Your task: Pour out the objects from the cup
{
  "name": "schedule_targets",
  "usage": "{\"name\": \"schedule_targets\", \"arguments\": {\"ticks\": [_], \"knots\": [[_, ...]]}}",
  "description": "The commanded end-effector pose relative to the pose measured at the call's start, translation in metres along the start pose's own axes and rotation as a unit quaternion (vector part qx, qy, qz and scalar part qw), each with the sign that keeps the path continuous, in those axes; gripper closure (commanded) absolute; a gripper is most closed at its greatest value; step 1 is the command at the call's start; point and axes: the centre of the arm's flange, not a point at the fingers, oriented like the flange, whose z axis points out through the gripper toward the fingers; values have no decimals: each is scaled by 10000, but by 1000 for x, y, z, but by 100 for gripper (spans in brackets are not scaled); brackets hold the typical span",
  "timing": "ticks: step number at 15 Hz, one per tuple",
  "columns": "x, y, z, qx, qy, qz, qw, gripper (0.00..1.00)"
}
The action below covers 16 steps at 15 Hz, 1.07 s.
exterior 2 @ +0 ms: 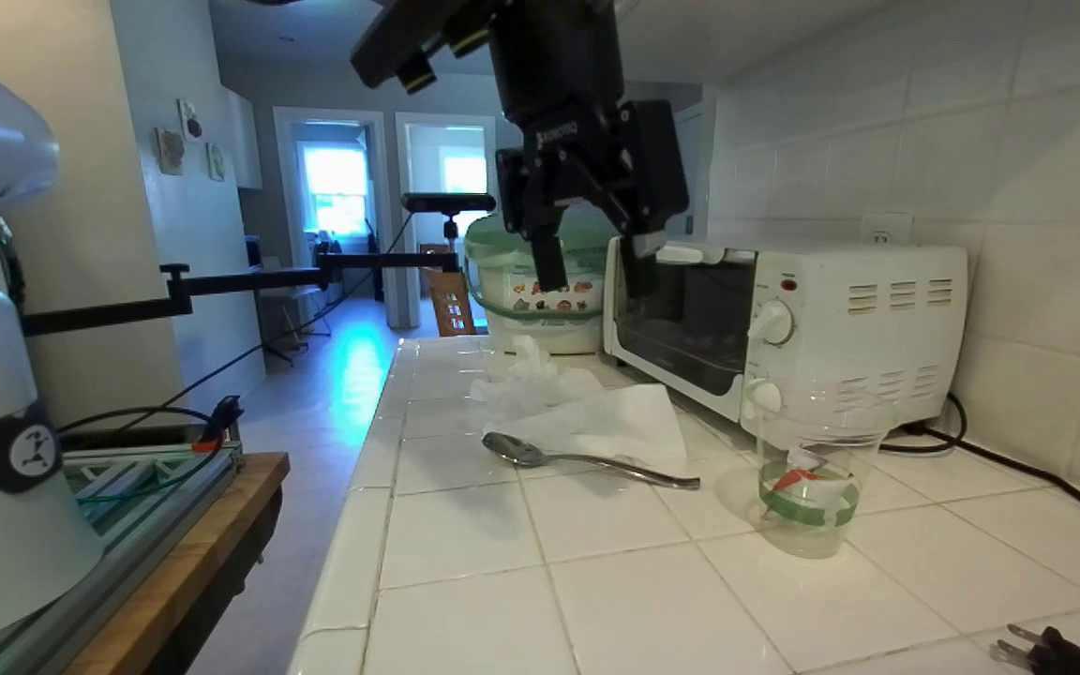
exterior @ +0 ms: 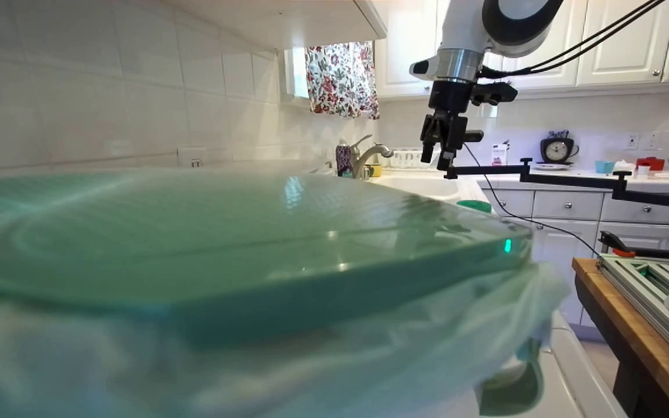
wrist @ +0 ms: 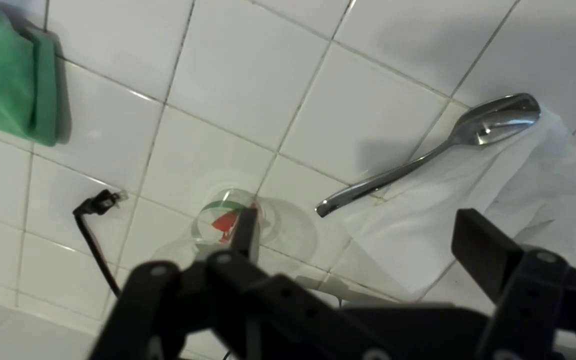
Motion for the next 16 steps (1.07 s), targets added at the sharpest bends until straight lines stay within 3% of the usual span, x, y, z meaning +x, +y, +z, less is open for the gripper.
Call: {"name": "schedule_targets", "arguments": {"ticks": [1,8,16], "knots": [[13,11,20,-26,167,-535,9984,0],[31,30,51,-149,392,-1223,9916,0],[48,40,76,-132,793,-1965,9772,0]]}}
